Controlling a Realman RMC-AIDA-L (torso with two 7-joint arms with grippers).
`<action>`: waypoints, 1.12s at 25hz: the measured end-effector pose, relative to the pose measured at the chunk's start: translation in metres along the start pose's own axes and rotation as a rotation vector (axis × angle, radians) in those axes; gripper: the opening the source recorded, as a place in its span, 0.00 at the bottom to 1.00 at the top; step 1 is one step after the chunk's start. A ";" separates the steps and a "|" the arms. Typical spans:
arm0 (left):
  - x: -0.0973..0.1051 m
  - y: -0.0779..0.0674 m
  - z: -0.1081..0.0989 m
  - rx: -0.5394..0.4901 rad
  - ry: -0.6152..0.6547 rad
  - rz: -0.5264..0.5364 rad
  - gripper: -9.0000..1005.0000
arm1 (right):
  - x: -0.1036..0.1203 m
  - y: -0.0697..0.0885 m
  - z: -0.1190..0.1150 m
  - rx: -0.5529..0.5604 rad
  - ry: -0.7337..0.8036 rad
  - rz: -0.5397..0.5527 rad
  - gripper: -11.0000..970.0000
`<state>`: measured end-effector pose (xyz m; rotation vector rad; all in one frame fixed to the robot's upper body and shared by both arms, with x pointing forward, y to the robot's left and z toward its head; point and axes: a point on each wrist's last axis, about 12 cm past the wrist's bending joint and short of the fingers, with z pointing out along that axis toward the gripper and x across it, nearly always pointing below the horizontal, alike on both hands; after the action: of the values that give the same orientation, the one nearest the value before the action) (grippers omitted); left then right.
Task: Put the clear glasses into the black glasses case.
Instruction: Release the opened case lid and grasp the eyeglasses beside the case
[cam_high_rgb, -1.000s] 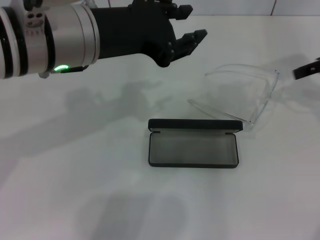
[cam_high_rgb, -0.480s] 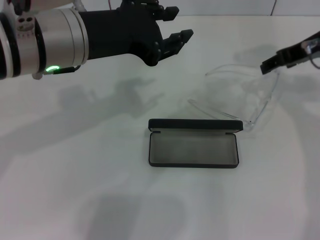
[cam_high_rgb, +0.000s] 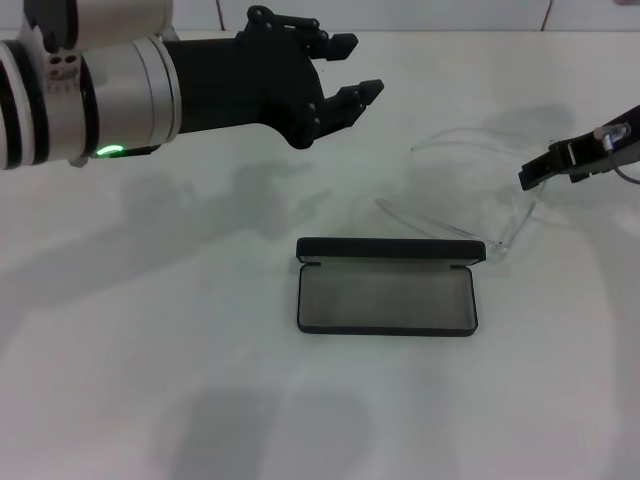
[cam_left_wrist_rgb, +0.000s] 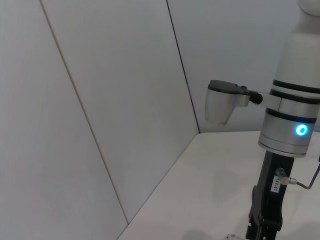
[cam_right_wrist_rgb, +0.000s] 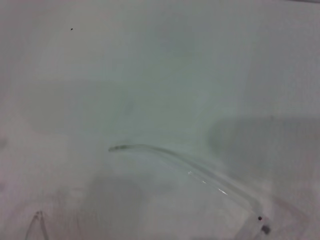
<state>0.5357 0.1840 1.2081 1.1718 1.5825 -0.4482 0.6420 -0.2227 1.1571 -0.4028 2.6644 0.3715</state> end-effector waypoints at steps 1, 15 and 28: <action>0.000 0.000 0.000 0.000 0.000 0.001 0.43 | 0.001 0.000 0.001 0.000 0.000 0.002 0.66; 0.003 0.000 0.003 0.007 0.007 -0.011 0.43 | 0.002 0.004 0.010 -0.015 -0.003 -0.006 0.61; 0.006 0.002 0.003 0.001 0.010 -0.020 0.43 | 0.009 0.002 0.010 -0.018 0.040 0.000 0.57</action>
<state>0.5388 0.1852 1.2022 1.1617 1.6046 -0.4570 0.6367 -0.2200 1.1448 -0.4205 2.7017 0.3915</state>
